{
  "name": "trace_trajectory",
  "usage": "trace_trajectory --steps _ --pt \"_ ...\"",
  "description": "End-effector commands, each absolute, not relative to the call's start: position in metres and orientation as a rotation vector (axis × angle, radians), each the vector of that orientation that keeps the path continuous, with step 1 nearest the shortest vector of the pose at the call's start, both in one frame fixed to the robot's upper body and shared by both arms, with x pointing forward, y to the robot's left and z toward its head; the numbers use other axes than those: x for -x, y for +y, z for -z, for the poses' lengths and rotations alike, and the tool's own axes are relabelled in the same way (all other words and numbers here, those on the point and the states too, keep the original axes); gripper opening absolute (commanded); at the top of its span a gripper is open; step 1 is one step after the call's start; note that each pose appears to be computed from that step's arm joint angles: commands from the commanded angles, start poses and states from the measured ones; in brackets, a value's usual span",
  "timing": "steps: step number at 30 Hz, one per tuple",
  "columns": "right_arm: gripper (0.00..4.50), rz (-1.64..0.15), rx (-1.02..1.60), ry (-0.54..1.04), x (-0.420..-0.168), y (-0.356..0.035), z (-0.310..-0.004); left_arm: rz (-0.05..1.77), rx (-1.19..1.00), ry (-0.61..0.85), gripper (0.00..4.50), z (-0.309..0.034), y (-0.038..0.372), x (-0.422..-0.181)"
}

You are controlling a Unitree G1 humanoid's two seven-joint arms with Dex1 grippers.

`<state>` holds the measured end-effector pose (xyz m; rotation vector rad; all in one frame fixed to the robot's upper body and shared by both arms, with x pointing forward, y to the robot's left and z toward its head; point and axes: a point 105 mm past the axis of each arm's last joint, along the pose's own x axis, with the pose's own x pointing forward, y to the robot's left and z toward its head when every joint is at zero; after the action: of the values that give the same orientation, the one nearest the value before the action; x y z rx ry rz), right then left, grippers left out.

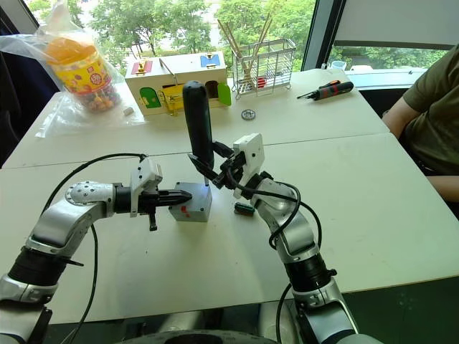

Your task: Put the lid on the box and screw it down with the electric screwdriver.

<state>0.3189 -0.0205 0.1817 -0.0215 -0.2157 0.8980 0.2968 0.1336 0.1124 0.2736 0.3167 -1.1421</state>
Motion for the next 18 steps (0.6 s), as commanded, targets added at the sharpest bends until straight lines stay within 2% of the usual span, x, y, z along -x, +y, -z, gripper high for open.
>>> trace_trajectory --steps 1,5,9,11,13,18 --pt "1.93 -0.88 -0.04 -0.341 -0.314 -0.034 -0.242 1.132 -0.264 0.36 0.0 -0.107 0.139 -0.297" --pt "1.93 -0.77 -0.335 -0.422 -0.324 -0.067 -0.295 1.135 -0.26 0.369 0.0 -0.1 0.138 -0.299" --pt "1.93 -0.644 -0.42 -0.34 -0.34 -0.105 -0.311 1.157 -0.175 0.293 0.0 -0.119 0.126 -0.302" --pt "1.93 -0.596 -0.379 -0.237 -0.345 -0.121 -0.31 1.186 -0.12 0.231 0.0 -0.14 0.118 -0.302" --pt "1.93 -0.562 -0.249 -0.012 -0.349 -0.139 -0.291 1.217 -0.124 0.182 0.0 -0.158 0.11 -0.301" --pt "1.93 -0.345 0.013 0.354 -0.344 -0.207 -0.254 1.269 -0.203 0.163 0.0 -0.161 0.096 -0.296"
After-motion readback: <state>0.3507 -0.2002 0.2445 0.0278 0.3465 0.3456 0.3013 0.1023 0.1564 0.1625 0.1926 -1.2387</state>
